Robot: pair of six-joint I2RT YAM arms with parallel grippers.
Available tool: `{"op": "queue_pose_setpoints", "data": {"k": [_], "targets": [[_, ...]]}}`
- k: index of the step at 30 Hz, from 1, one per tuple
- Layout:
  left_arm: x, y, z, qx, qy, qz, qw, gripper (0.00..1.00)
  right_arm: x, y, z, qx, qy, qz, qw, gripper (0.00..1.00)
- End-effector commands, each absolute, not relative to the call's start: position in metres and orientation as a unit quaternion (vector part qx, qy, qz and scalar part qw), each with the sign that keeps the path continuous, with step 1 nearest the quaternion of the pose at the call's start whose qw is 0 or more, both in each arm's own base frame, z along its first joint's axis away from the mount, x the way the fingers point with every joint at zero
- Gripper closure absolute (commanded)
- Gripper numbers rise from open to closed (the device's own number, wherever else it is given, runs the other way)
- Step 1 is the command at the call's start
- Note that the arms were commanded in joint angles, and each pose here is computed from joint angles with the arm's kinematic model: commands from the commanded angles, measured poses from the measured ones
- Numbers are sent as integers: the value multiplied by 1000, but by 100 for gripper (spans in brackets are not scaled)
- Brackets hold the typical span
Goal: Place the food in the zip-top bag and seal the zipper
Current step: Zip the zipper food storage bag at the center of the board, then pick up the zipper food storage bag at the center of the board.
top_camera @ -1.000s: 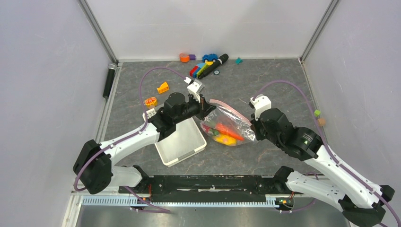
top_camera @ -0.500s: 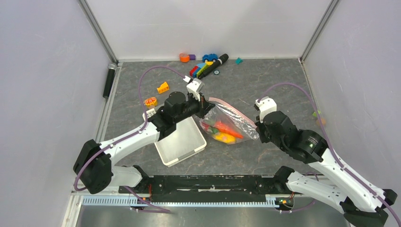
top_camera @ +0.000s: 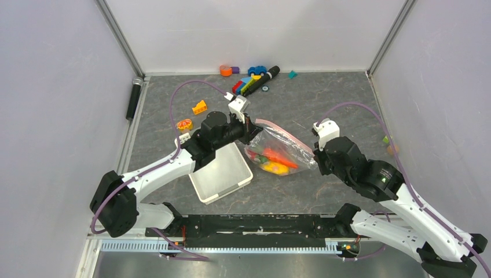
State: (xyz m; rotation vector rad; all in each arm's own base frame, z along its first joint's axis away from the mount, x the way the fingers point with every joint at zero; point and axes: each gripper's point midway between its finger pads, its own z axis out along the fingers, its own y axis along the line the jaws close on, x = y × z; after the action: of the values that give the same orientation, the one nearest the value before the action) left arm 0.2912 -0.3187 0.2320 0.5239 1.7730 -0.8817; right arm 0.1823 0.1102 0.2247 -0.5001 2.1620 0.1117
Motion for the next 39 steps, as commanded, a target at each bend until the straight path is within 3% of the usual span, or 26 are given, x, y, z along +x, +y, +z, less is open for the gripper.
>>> {"op": "queue_pose_setpoints", "data": {"k": [1, 6, 9, 12, 15, 18, 20, 29, 39], "targets": [[308, -312, 256, 217, 719, -347, 561, 98, 182, 106, 237, -204, 864, 44, 459, 97], [309, -307, 256, 213, 722, -339, 564, 98, 179, 97, 247, -199, 862, 37, 464, 95], [305, -309, 258, 222, 716, -350, 562, 98, 175, 103, 249, -216, 853, 59, 471, 87], [301, -314, 261, 232, 709, -364, 558, 98, 175, 117, 249, -234, 839, 90, 482, 63], [297, -317, 264, 236, 704, -377, 554, 98, 179, 126, 253, -242, 821, 110, 505, 26], [293, -321, 267, 242, 697, -391, 550, 98, 186, 126, 250, -226, 811, 108, 529, 9], [290, -323, 269, 246, 692, -400, 548, 98, 191, 124, 246, -215, 805, 103, 543, 3], [258, -337, 278, 332, 637, -452, 529, 98, 198, 150, 236, -245, 758, 150, 585, 2], [227, -344, 282, 412, 583, -486, 505, 98, 198, 183, 198, -327, 773, 163, 519, 6]]}}
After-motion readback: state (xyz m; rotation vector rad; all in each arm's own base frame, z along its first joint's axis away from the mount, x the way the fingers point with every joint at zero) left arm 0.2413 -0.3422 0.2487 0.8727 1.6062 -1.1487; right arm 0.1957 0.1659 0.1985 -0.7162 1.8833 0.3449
